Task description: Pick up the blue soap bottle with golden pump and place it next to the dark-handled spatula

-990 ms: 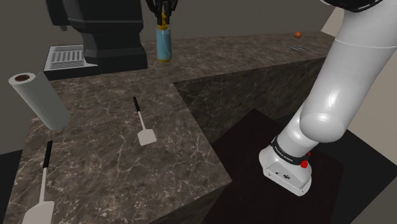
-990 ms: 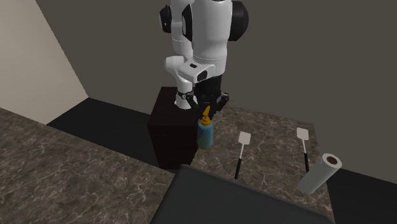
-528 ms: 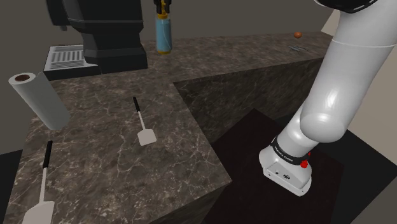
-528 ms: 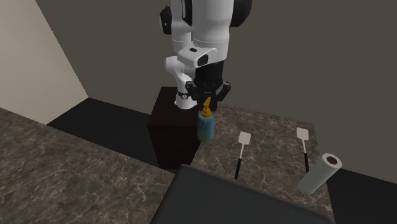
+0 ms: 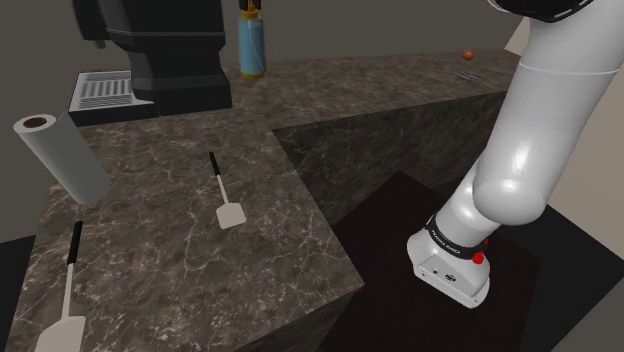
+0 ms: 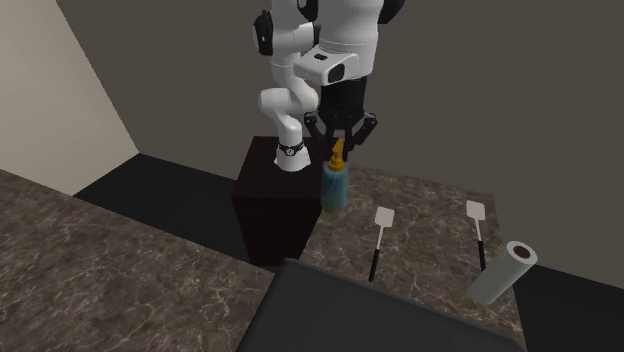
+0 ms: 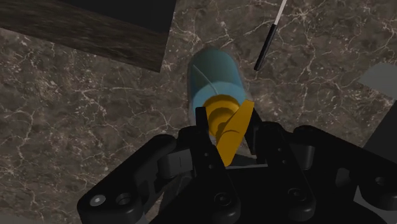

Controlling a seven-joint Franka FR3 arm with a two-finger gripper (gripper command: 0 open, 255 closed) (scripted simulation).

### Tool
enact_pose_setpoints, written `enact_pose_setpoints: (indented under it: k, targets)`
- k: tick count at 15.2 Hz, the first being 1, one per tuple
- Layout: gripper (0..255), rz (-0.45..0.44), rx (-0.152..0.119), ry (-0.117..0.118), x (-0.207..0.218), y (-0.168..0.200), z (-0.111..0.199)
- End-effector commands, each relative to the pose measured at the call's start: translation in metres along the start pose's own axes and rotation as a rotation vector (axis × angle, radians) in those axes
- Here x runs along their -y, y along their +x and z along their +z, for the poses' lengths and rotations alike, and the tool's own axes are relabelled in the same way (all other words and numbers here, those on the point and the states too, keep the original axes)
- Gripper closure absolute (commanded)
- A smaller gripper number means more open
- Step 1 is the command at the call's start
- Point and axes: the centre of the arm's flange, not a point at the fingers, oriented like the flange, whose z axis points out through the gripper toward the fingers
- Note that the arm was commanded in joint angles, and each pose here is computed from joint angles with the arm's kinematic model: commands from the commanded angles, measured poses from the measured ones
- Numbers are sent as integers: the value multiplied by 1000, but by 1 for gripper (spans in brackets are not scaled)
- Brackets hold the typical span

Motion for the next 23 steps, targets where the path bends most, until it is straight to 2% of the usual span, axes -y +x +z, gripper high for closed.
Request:
enact_pose_setpoints:
  k: [1, 21, 23]
  targets:
    - [255, 0, 0, 0, 24, -9, -2]
    - [255, 0, 0, 0, 269, -112, -8]
    - [255, 0, 0, 0, 269, -113, 2]
